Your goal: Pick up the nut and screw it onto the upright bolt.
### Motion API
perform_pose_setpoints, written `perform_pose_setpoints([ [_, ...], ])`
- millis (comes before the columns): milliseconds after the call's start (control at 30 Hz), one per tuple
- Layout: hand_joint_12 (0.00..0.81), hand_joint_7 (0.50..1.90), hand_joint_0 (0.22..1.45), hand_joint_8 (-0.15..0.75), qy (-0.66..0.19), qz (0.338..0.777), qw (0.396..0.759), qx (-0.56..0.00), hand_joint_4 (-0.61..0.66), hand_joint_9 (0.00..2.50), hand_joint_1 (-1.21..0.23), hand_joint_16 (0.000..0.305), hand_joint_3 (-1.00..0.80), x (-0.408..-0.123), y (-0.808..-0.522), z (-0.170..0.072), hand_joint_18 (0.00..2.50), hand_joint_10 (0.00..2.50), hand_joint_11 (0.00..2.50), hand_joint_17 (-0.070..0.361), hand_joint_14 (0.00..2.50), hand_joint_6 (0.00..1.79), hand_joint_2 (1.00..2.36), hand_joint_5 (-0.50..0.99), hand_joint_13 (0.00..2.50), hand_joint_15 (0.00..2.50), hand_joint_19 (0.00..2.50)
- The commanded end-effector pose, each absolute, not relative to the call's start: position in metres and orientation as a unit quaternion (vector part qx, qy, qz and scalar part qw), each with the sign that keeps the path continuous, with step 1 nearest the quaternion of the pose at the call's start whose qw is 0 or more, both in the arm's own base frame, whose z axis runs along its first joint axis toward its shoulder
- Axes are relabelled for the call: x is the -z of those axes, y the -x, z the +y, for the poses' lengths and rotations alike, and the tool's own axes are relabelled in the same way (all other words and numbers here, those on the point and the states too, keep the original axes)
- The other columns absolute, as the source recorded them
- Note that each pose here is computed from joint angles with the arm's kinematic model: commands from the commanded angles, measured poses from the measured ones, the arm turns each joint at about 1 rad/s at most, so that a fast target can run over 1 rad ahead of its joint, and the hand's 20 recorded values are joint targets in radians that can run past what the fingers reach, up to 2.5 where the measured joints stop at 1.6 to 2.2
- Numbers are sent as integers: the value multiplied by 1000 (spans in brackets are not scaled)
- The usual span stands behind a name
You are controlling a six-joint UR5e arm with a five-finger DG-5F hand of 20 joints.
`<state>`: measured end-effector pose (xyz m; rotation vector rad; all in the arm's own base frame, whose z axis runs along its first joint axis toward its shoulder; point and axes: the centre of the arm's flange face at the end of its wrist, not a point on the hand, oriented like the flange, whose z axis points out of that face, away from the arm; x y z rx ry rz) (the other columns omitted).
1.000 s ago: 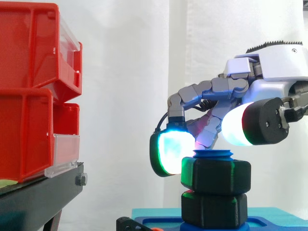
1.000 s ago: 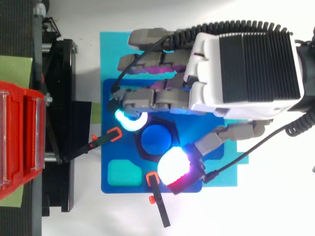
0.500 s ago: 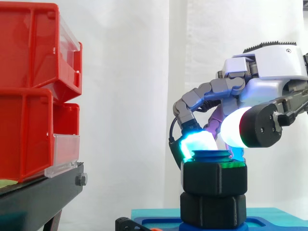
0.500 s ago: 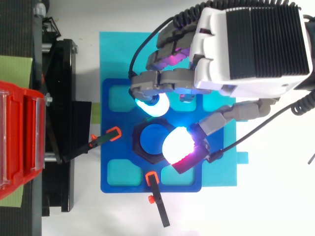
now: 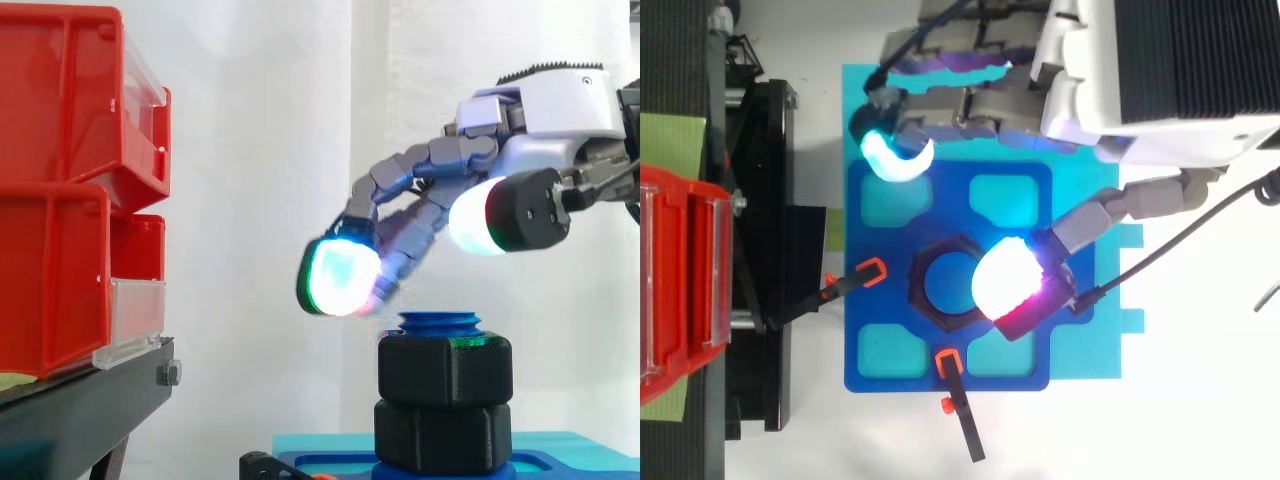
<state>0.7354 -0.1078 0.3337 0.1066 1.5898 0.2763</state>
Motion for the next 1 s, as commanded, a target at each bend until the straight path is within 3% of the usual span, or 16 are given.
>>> perform_pose_setpoints([
  [0,421,619,383,267,-44,708,693,-125,177,528,-404,64,-500,-336,-738,-103,0,0,0,145,0,501,1000,-147,167,0,156],
  [267,415,598,373,247,-39,702,698,-133,157,229,-339,66,-500,-327,-745,-85,0,0,0,149,0,501,1000,-167,0,0,118],
  [467,425,601,338,249,-44,709,689,-141,162,119,-438,70,-500,-311,-742,-71,0,0,0,158,0,501,1000,-190,0,0,91],
  [667,429,612,332,253,-51,713,684,-145,169,85,-473,71,-500,-308,-741,-69,0,0,0,160,0,501,1000,-196,0,0,87],
  [967,435,709,336,269,-52,723,674,-144,199,107,-413,71,-500,-305,-738,-68,0,0,0,160,0,502,1000,-168,0,0,105],
])
